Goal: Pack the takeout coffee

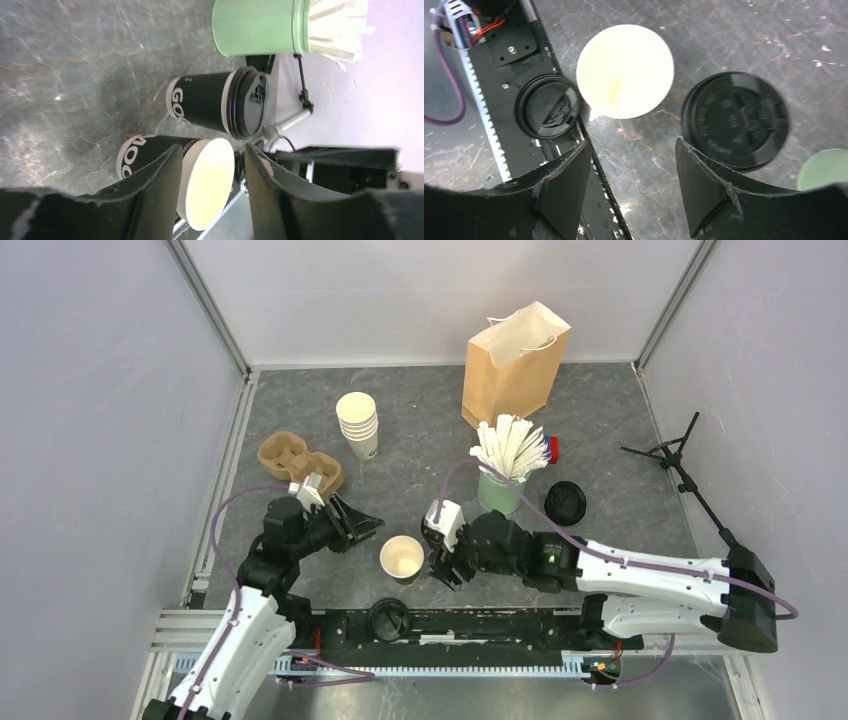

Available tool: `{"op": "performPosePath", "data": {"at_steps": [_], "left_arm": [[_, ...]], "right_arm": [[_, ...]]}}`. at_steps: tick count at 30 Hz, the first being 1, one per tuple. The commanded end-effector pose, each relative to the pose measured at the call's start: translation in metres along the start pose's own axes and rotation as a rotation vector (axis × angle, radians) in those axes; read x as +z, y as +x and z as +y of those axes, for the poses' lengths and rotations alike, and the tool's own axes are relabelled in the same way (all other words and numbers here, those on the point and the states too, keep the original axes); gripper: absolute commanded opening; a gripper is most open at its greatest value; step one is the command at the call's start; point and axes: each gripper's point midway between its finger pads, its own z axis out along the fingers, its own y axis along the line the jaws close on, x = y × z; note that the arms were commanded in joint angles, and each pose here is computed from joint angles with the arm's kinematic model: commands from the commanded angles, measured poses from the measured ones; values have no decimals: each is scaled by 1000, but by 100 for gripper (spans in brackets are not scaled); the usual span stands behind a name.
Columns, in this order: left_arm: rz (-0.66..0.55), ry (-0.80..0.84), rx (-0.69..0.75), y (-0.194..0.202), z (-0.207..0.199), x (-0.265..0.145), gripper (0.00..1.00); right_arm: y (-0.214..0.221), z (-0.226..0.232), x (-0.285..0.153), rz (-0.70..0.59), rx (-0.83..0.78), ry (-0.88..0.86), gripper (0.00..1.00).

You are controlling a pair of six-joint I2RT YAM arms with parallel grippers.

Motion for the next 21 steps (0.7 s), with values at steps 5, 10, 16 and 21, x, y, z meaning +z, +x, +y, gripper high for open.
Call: {"op": "performPosePath", "data": {"at_steps": [5, 10, 16, 21], "left_arm": [[-246, -213, 191, -51, -7, -39, 78], [-280, -230, 235, -58, -15, -49, 82], [-272, -222, 234, -55, -14, -48, 82], [-269, -211, 235, -54, -14, -47, 82]], "right_arm": [[5, 64, -5, -320, -178, -153, 68], [58, 105, 2, -341, -677, -311, 72], [66, 122, 7, -400, -916, -382, 66], [61, 127, 27, -370, -1029, -344, 58]]}}
